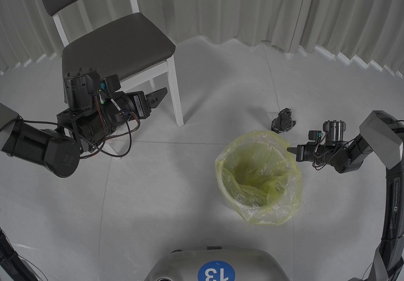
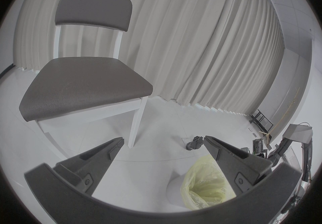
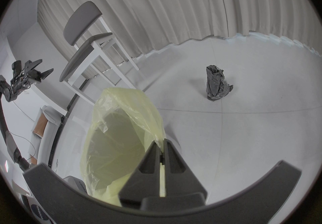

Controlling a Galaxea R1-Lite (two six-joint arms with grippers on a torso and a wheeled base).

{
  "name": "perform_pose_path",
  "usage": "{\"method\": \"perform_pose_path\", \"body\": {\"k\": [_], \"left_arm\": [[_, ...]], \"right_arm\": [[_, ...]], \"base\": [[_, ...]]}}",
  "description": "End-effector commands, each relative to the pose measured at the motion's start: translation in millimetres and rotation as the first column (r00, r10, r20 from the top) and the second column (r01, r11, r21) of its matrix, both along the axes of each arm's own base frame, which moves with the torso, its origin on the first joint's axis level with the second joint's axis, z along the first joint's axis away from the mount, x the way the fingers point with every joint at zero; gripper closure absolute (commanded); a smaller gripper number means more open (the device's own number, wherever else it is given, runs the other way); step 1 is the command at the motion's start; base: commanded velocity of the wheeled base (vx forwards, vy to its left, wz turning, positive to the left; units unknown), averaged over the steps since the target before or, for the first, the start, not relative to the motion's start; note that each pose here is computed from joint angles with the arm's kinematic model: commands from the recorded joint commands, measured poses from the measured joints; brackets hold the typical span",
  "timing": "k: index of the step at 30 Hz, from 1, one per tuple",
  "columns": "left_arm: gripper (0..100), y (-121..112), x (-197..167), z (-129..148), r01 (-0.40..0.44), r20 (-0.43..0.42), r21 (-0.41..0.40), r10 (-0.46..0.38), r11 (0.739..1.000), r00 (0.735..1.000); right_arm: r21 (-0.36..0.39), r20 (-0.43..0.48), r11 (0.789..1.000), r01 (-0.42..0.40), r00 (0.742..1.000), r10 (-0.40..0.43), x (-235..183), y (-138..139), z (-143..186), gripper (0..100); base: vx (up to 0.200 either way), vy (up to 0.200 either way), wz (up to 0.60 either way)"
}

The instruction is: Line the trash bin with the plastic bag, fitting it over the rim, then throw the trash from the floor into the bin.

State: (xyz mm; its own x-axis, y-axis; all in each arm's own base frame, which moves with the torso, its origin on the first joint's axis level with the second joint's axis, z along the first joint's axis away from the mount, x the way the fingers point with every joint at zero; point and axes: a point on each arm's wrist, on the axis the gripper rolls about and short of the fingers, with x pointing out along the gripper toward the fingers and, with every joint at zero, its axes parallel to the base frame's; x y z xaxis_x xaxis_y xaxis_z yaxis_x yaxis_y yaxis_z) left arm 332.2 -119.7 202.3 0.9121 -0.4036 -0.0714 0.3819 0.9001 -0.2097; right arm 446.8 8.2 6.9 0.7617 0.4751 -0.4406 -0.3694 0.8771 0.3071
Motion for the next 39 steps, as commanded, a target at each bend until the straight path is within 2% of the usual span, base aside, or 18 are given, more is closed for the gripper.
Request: {"method": "perform_pose_path", "body": {"k": [1,17,23,33,37,39], "left_arm": [[0,-1,1,-2,0.001,-0.005,0.001,-0.001,1.0,1.0],[0,-6,5,-12,0.01,-0.021,0.007,-0.01,1.0,1.0],[0,-9,5,-13,0.019,-0.019,0.006,-0.019,1.0,1.0],[0,-6,2,-9,0.016,-0.001,-0.001,-0.016,1.0,1.0],[0,-7,1,-8,0.019,-0.001,-0.001,-0.019,1.0,1.0],[0,-7,-1,-9,0.019,-0.003,-0.001,-0.019,1.0,1.0]], "right_arm": [[0.001,-0.05,1.0,0.001,0.999,-0.001,11,0,-30,100],[0.0,-0.108,1.0,0.0,0.994,0.0,13,0,-53,100],[0.002,-0.08,1.0,0.016,0.997,-0.016,10,-8,-33,100],[-0.013,0.019,0.997,0.076,0.997,-0.075,-5,-37,26,100],[-0.025,0.023,0.996,0.089,0.996,-0.088,-14,-45,34,100],[-0.035,-0.003,0.996,0.087,0.996,-0.087,-19,-47,33,100]], "base": [[0.0,0.0,0.0],[0.0,0.0,0.0],[0.0,0.0,0.0],[0.0,0.0,0.0],[0.0,0.0,0.0],[0.0,0.0,0.0]]}}
